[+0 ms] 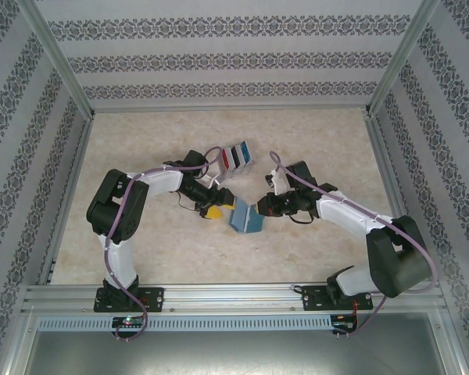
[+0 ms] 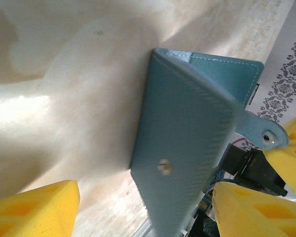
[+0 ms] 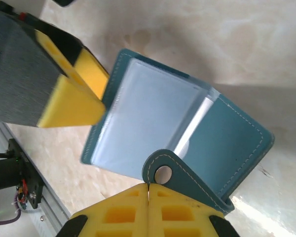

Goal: Put the credit cards into the card holder
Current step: Open the card holder at the center of the table.

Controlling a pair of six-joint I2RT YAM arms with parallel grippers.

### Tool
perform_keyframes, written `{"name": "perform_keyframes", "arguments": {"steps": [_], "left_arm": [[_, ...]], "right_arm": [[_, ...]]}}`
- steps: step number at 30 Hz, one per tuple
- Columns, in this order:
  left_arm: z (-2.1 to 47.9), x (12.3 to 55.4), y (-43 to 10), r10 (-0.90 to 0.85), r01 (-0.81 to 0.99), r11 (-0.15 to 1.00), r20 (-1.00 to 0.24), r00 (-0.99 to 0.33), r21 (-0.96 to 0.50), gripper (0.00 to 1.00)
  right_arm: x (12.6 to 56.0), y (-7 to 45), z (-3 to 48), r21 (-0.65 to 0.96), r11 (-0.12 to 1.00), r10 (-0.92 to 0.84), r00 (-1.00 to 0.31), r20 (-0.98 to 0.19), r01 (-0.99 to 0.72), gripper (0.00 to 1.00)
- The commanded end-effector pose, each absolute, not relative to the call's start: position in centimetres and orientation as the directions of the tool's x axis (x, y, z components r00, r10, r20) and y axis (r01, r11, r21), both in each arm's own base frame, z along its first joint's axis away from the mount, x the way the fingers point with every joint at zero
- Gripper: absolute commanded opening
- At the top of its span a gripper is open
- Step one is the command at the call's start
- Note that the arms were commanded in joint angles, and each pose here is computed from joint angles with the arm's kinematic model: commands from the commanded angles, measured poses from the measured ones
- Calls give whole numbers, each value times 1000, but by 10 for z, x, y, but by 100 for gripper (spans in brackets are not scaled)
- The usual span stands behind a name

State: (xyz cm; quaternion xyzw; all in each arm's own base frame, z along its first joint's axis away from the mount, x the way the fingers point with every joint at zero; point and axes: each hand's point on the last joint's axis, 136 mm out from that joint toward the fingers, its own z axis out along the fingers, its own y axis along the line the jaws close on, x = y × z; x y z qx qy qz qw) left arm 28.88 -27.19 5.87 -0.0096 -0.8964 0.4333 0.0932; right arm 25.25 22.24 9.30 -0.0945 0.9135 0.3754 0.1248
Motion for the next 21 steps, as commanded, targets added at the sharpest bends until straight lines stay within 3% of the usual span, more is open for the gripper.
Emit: {"name": "perform_keyframes", "arguments": {"steps": [1,9,15,17,21], "left_arm": [[57,292,-269,101,-55,641,155,-983,-766,68],[50,298,-272,112,-60,647,173,-979,-760,45],[49,297,-271,119,-57,651,175,-977,-757,10],[51,297,-270,117,-51,652,167,-979,-756,1],[55,299,-269,99,-58,660,164,-981,-749,0]], "right_arm": [[253,219,93,666,700,-56,-949,-310,-258,0],[259,222,99,670,691,-56,-944,-324,-271,0],[261,212,85,622,746,-52,-952,-300,-237,0],[261,206,79,595,773,-48,-955,-294,-222,21],[263,199,95,562,789,-37,-933,-359,-248,34]]}}
